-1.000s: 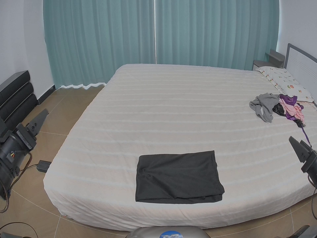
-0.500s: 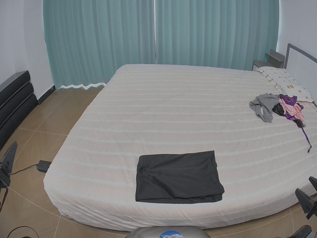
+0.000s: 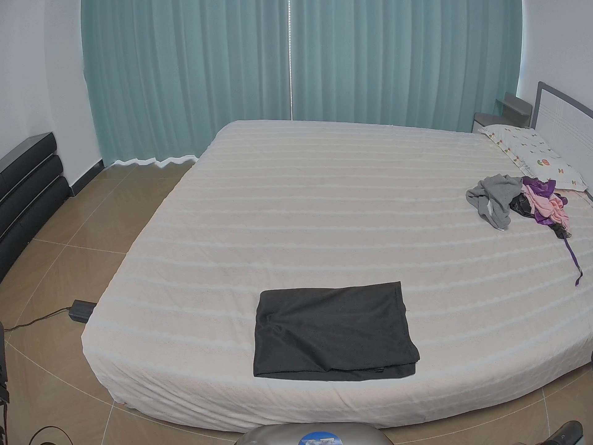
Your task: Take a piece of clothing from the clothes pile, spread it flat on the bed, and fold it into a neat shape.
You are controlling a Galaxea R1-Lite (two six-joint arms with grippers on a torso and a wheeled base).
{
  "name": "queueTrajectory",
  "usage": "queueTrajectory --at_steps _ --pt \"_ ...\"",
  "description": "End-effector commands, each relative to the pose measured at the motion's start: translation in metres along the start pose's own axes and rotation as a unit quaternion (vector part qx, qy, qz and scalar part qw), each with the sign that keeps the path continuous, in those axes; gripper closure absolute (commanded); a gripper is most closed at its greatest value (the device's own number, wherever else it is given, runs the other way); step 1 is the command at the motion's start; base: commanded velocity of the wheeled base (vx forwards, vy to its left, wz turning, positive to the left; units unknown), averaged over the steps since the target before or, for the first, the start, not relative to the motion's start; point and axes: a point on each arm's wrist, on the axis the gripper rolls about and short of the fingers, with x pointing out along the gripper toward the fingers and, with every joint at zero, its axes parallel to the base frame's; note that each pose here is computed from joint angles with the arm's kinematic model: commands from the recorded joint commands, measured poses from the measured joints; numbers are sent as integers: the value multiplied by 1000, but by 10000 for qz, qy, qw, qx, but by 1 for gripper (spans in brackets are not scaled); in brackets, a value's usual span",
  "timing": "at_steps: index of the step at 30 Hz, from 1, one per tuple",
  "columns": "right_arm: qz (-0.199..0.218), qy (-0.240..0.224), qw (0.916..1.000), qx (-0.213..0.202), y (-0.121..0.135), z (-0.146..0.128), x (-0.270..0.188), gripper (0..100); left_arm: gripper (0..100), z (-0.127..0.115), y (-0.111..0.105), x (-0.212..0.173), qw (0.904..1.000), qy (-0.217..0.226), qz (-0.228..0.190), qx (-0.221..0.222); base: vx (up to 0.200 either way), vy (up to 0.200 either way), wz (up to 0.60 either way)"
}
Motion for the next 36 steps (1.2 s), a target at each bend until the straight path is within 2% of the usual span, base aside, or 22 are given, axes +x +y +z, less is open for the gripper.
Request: queueTrajectory --at_steps 1,4,9,11,14,16,19,21,22,24,26,27,33,36 --pt "-353 109 9993 -50 2 -8 -8 0 0 -4 3 -14 9987 -360 352 -69 0 0 0" --pt "-421 128 9990 -63 3 -23 -17 0 0 -5 5 -22 9972 -598 427 134 0 0 0" --pt "-192 102 9997 -59 4 -24 -17 0 0 -17 6 -23 9978 -540 312 242 0 0 0" --pt "-19 -146 9999 -28 5 -21 -15 0 0 -26 5 -19 9984 -426 287 247 0 0 0" --pt "1 -322 9995 -13 6 -25 -7 0 0 -33 5 -16 9986 -421 268 158 0 0 0" --pt "5 -666 9978 -68 7 -32 5 0 0 -41 3 -12 9988 -480 37 133 0 0 0" --pt "57 -1189 9921 -386 9 -46 20 0 0 -50 0 -8 9974 -657 -285 127 0 0 0" --pt "181 -1378 9887 -570 10 -51 24 0 0 -55 -1 -6 9964 -739 -400 127 0 0 0" --pt "433 -1401 9871 -641 11 -50 23 0 0 -55 -2 -6 9953 -746 -616 102 0 0 0" --pt "472 -1298 9882 -657 11 -53 24 0 0 -56 -3 -6 9945 -715 -763 97 0 0 0" --pt "539 -671 9945 -604 12 -65 26 0 0 -58 -3 -6 9941 -628 -867 147 0 0 0" --pt "589 -505 9958 -480 12 -66 25 0 0 -60 -3 -5 9945 -526 -880 203 0 0 0" --pt "462 -568 9967 -341 11 -64 25 0 0 -74 -3 -5 9936 127 -1064 344 0 0 0" --pt "313 -508 9981 -152 10 -65 25 0 0 -74 -3 -5 9933 153 -1080 388 0 0 0"
